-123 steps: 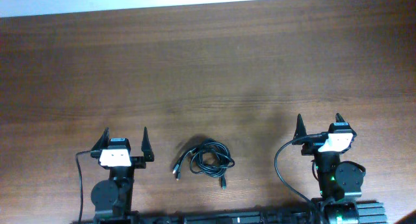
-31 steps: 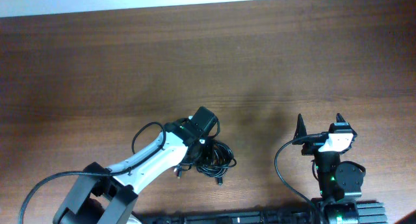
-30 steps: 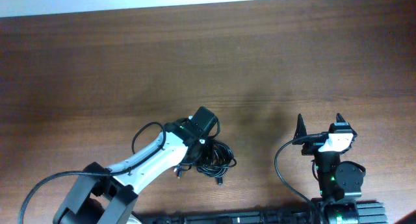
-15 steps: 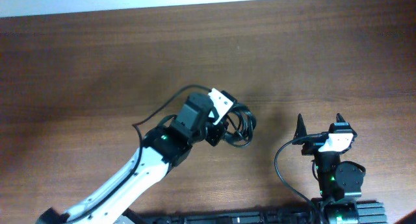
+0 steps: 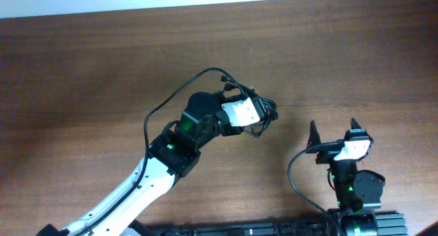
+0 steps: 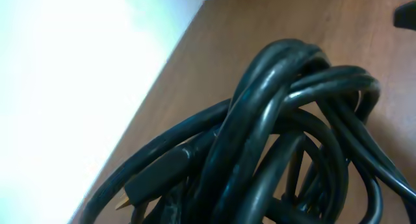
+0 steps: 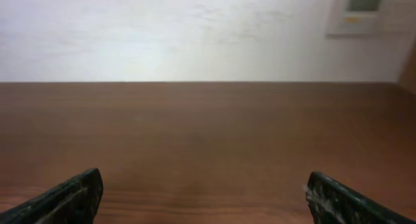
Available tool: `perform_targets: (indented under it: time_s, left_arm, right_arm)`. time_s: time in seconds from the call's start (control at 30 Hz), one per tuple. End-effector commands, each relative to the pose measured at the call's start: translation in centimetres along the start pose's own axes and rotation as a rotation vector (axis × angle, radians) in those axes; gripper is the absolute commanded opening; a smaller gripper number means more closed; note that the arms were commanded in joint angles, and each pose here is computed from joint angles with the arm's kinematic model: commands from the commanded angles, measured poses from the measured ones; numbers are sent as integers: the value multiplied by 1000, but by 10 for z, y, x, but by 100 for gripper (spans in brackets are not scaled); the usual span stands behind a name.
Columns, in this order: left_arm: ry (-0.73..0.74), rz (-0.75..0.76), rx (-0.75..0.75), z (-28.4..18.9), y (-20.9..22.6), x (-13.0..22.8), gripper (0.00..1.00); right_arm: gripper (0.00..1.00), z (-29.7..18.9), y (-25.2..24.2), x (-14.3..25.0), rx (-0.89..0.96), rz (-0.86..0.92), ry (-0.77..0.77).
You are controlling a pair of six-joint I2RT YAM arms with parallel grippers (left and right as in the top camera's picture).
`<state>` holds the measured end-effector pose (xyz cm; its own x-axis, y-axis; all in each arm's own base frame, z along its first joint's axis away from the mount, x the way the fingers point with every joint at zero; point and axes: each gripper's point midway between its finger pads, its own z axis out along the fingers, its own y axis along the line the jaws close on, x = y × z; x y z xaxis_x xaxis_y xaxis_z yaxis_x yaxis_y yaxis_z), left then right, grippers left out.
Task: Untangle cables
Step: 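Lift the cable bundle with the left gripper toward the right gripper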
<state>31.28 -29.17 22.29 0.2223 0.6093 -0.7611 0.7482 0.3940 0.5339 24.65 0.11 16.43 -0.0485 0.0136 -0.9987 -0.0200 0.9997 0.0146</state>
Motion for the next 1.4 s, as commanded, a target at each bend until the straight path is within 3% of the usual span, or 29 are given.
perform_targets:
  time_s: [0.0,0.1,0.27,0.37,0.53,0.77,0.83,0.87,0.93,1.03,1.1,1.27,1.37]
  left_arm:
    - [-85,66,-62,-6,17,-27,0]
    - [-113,70,-84,-7,22,-34,0]
    - [-177,42,-88,-10,25,-47,0]
    - [-262,22,-49,-13,21,-64,0]
    - [-457,47,180,-28,-17,-96,0]
    - [-471,-84,239,-31,-24,-104,0]
    - [-471,-198,258,-31,-25,-109,0]
    - [-460,-259,259,-31,-24,-110,0]
    - [-460,-270,268,-30,-28,-112,0]
    - [-452,-272,278,-30,-31,-111,0]
    - [-439,-277,285,-29,-33,-108,0]
    - [-442,-299,312,-31,-36,-110,0]
    - [-328,-421,181,-17,-17,-88,0]
  right_arm:
    - [99,-8,35,-24,-203,6,-55]
    - [99,-21,45,-54,-255,-11,-71]
    - [99,-46,48,-78,-272,-189,67]
    - [99,-58,69,-100,-414,-278,120]
    - [99,-54,82,-132,-484,-224,84]
    - [99,-63,99,-136,-601,-221,52]
    - [85,-64,99,-133,-605,-270,51]
    - [73,-64,99,-131,-606,-278,54]
    - [40,-63,99,-134,-603,-290,39]
    - [12,-60,93,-133,-564,-292,49]
    - [4,-60,93,-133,-563,-289,52]
    - [4,-59,93,-133,-560,-290,50]
    - [4,-55,85,-136,-508,-267,52]
